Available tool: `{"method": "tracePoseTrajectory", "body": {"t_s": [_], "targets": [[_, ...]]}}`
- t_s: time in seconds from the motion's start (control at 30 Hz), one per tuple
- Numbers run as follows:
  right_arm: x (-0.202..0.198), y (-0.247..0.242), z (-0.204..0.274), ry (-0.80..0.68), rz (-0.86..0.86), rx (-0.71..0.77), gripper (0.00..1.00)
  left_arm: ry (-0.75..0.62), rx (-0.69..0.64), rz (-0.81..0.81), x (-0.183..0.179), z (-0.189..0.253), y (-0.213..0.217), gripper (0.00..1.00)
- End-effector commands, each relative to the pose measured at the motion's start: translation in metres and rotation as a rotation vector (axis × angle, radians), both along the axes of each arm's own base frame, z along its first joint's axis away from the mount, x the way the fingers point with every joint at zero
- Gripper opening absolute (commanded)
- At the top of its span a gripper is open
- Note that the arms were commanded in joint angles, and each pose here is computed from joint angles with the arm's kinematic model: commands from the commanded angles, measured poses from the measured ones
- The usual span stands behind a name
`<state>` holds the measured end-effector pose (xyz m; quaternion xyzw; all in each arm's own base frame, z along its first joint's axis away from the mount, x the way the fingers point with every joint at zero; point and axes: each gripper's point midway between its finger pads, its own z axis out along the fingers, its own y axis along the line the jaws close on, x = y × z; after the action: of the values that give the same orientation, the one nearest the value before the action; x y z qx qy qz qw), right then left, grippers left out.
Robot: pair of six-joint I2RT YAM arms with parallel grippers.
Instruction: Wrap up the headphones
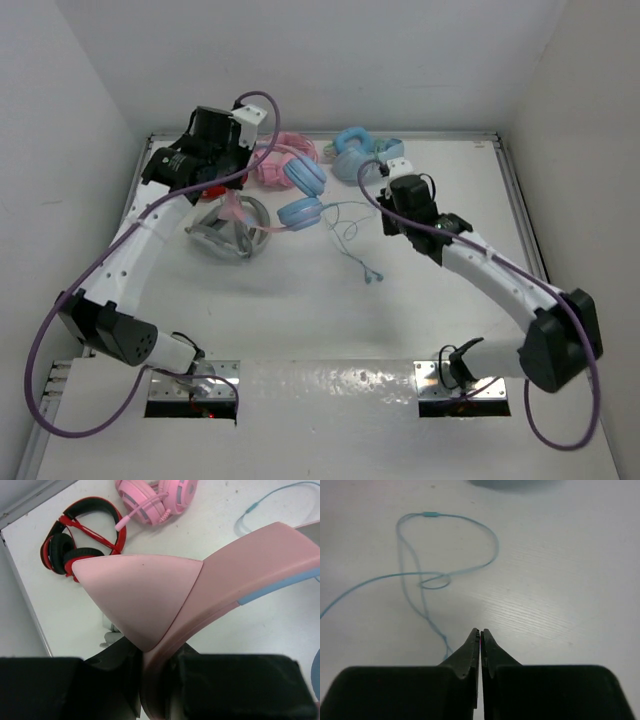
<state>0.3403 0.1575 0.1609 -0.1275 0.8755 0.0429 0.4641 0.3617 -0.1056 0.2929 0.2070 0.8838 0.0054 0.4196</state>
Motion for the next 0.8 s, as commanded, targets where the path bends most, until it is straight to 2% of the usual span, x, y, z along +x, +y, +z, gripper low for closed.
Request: {"method": "tracePoseTrajectory", "body": {"t_s": [0.0, 0.03, 0.07, 0.1, 0.13, 0.17, 0.2, 0.23, 0.27, 0.3, 0.33, 0.37, 0.4, 0.47, 0.6, 0.77], "targets": [[0.015, -0.020, -0.004, 0.120, -0.121, 0.043, 0.00, -0.038, -0.049, -0.100, -0.024, 0.026, -0.010, 0.00], [0.023, -0.023, 0.001, 0.117, -0.127, 0.034, 0.00, -0.050, -0.054, -0.100, -0.026, 0.029, -0.009, 0.00], [0.024, -0.020, -0.007, 0.145, -0.098, 0.015, 0.04, -0.061, -0.061, -0.097, -0.028, 0.033, -0.008, 0.00], [0.017, -0.004, -0.013, 0.164, 0.025, 0.030, 0.07, -0.080, -0.095, -0.114, -0.031, 0.044, -0.013, 0.00], [0.016, -0.005, -0.015, 0.142, 0.041, 0.021, 0.11, -0.096, -0.111, -0.120, -0.033, 0.051, -0.015, 0.00], [0.018, 0.014, 0.008, 0.034, 0.132, 0.105, 0.28, -0.115, -0.128, -0.119, -0.033, 0.060, -0.016, 0.00], [0.004, 0.011, -0.016, 0.026, 0.179, 0.079, 0.37, -0.140, -0.143, -0.117, -0.034, 0.071, -0.016, 0.00], [0.009, 0.026, 0.005, -0.117, 0.264, 0.137, 0.45, -0.198, -0.168, -0.104, -0.035, 0.094, -0.015, 0.00], [0.000, 0.026, 0.024, -0.233, 0.308, 0.152, 0.80, -0.227, -0.182, -0.089, -0.035, 0.106, -0.013, 0.00], [-0.018, 0.021, -0.008, -0.254, 0.372, 0.094, 0.96, -0.261, -0.193, -0.073, -0.035, 0.119, -0.011, 0.00], [-0.023, 0.021, -0.006, -0.335, 0.419, 0.075, 0.99, -0.293, -0.202, -0.034, -0.033, 0.131, -0.006, 0.00], [-0.024, 0.026, 0.027, -0.525, 0.458, 0.103, 0.99, -0.346, -0.221, -0.017, -0.035, 0.153, -0.002, 0.00], [-0.036, 0.023, 0.005, -0.549, 0.502, 0.058, 0.99, -0.373, -0.230, 0.018, -0.035, 0.163, 0.003, 0.00], [-0.040, 0.028, 0.013, -0.629, 0.547, 0.044, 0.99, -0.431, -0.253, 0.048, -0.036, 0.187, 0.008, 0.00], [-0.037, 0.047, 0.008, -0.642, 0.672, -0.003, 0.99, -0.488, -0.281, 0.087, -0.037, 0.207, 0.014, 0.00], [-0.017, 0.061, 0.006, -0.657, 0.725, -0.052, 0.98, -0.488, -0.290, 0.086, -0.035, 0.208, 0.012, 0.00]]}}
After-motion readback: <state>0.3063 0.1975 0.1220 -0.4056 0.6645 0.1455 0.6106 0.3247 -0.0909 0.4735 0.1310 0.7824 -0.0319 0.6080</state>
